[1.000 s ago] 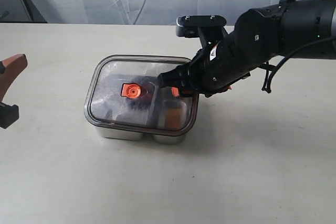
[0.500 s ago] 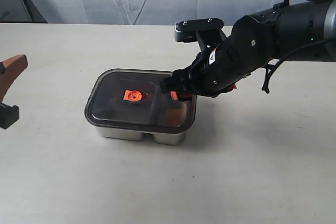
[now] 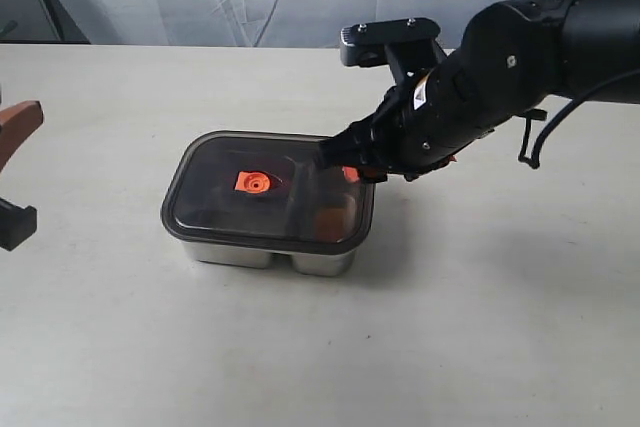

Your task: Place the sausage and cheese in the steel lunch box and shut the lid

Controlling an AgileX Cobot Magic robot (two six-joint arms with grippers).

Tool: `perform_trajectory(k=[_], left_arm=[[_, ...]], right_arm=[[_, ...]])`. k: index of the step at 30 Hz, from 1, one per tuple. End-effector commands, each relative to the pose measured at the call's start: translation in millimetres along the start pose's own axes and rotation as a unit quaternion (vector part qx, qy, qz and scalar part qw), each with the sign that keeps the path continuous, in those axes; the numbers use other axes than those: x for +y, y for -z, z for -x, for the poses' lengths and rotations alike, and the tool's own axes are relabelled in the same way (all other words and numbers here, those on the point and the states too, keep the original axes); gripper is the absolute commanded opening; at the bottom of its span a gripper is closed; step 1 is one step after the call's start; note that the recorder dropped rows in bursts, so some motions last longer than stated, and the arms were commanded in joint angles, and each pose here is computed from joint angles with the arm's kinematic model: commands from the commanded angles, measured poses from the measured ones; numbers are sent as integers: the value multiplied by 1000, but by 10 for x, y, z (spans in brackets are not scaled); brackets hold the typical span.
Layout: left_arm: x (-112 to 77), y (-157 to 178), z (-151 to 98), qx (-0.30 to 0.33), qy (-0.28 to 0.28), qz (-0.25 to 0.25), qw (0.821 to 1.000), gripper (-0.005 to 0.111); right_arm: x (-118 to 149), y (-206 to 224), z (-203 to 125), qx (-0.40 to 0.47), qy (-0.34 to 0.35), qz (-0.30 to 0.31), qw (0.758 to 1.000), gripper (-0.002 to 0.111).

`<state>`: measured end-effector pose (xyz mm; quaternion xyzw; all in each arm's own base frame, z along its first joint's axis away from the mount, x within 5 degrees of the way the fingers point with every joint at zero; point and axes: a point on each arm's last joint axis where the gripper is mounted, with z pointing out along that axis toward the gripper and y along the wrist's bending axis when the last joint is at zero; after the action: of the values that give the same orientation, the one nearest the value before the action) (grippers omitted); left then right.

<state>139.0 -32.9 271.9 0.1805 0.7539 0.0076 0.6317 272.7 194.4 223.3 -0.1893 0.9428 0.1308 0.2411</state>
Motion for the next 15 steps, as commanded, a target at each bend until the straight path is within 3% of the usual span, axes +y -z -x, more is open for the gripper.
perform_trajectory(k=[1, 5, 7, 10, 11, 15], left_arm=[[-4, -55, 20, 5, -12, -4, 1000, 0], [24, -461, 239, 45, -13, -21, 999, 0], [4, -717, 236, 83, -13, -37, 996, 0], [-136, -1084, 77, 147, -21, -74, 986, 0], [-262, -1246, -50, 177, -43, -99, 978, 0], [-506, -1480, -245, 207, -91, -138, 964, 0]], right_arm=[[3, 124, 66, -41, 12, 3, 999, 0], [-13, -66, 66, -39, 23, -2, 999, 0], [-17, -170, 56, -35, 21, -1, 999, 0], [-29, -286, 27, -22, 20, -4, 1000, 0], [-24, -287, 17, -17, 20, -4, 1000, 0], [-4, -280, 13, -17, 17, 0, 1000, 0]])
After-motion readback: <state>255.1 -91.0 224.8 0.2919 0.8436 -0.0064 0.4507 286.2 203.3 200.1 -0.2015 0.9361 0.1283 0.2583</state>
